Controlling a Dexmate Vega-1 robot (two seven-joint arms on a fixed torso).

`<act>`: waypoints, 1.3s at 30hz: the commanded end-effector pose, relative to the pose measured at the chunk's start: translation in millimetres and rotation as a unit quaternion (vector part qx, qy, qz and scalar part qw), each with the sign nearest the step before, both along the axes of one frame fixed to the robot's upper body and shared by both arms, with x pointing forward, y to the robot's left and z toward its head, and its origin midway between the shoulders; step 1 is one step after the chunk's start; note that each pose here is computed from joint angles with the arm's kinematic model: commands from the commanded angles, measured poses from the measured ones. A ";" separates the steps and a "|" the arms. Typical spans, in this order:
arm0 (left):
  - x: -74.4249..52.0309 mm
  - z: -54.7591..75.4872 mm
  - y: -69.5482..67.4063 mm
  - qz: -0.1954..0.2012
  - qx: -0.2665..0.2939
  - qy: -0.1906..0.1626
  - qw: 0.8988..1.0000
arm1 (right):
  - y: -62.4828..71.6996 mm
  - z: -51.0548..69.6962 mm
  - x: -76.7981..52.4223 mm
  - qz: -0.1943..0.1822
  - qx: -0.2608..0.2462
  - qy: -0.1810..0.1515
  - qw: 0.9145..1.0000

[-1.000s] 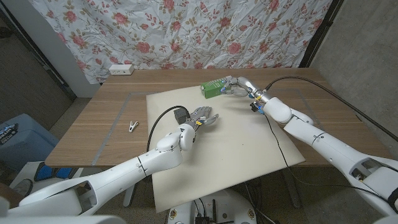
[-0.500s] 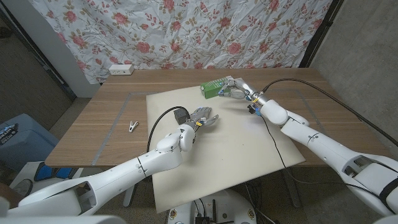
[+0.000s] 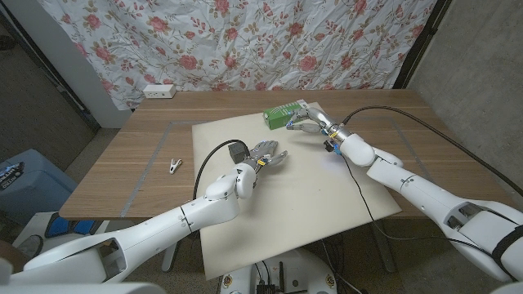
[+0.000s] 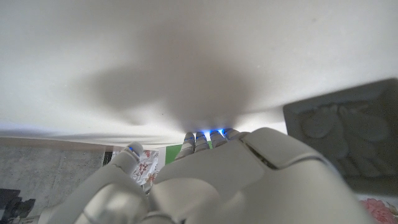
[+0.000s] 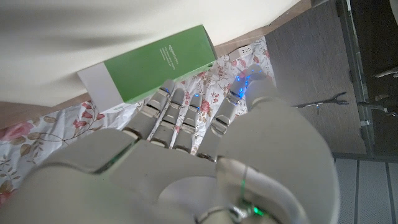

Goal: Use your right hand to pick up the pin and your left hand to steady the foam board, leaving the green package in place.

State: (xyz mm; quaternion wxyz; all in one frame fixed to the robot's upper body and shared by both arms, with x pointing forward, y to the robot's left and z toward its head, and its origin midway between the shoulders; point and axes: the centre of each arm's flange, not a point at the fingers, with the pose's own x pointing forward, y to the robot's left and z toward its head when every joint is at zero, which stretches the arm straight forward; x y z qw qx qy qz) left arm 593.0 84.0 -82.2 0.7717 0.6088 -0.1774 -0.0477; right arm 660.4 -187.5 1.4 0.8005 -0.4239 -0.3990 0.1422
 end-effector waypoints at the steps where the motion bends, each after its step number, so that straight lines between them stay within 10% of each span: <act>1: -0.8 0.9 1.2 0.000 0.007 0.002 1.000 | -0.8 -8.8 8.2 -0.009 -0.012 0.011 1.000; 39: -2.0 1.1 4.5 -0.002 0.015 0.000 1.000 | -3.3 -27.9 12.9 -0.053 -0.071 0.007 0.996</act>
